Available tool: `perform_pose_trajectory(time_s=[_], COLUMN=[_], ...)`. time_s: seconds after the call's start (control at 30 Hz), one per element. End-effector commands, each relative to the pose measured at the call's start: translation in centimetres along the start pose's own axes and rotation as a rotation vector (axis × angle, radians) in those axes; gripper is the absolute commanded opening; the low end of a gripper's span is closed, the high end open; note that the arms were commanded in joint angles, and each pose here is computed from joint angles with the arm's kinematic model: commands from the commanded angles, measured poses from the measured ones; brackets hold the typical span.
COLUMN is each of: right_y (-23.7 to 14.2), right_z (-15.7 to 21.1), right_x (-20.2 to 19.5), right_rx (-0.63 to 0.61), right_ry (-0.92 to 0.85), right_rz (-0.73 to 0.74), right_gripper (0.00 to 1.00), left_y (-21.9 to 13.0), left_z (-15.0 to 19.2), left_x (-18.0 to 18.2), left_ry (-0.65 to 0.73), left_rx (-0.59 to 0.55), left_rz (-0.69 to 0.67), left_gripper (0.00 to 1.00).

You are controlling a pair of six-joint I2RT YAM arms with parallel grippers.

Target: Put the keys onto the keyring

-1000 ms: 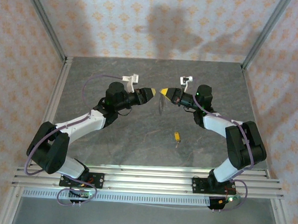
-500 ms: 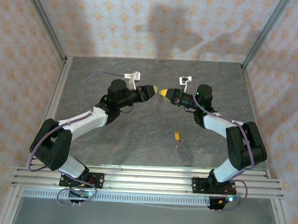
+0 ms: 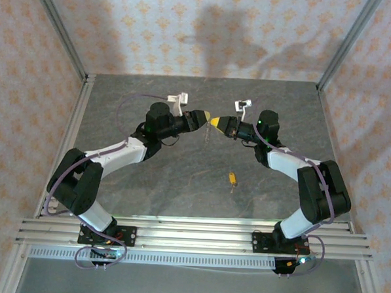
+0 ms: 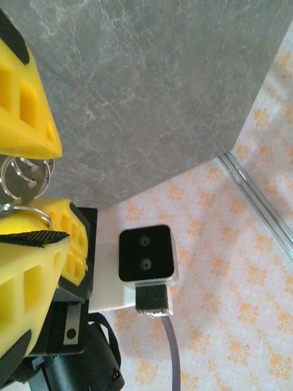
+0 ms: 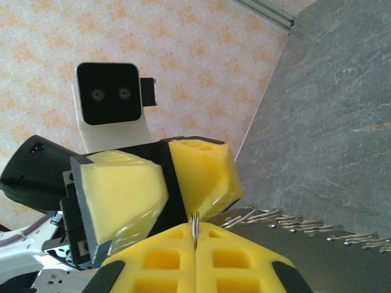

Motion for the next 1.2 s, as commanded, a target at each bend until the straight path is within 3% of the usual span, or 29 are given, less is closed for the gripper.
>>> perform_pose_trajectory(time_s=[0.0,0.37,0.63,0.9,1.17], right_y=[-0.4,-0.4,-0.3,-0.4,-0.2], right_z=[-0.4,-0.5,-0.5,-0.7,-0.9], right_x=[2.8,2.7,2.4,2.5,1.9], right_rx=[-0.005,-0.009,-0.016,-0.029,-0.048], right_ry=[-0.112,-0.114,-0.109,-0.108,-0.096], right_rz=[-0.06,-0.053,-0.047,-0.049,-0.035], right_gripper=[0.0,0.0,0.0,0.0,0.0], left_y=[0.6,1.1,1.4,1.9,1.8], left_z=[-1.1,-0.4,0.1,1.0,1.4], left_x=[-1.7,-1.4,-1.8,-1.9,-1.3], left_ry=[0.031,0.021,0.02,0.007,-0.03], left_rx=[-0.031,-0.019,-0.004,0.007,-0.021], left_rz=[0.08,0.084,0.114,0.133,0.129], left_gripper=[0.36,0.35,0.25,0.24,0.13])
Point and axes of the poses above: each hand's point on the last joint's axis, 136 mm out from that joint toward the fingers, its own y axis out along the fingers, its own x axis along the line the jaws close on, z = x × y, the point moved 7 cm from there along -y, back along the fingers, and after that the axes turned 10 degrees about y, right-handed, at the moved point
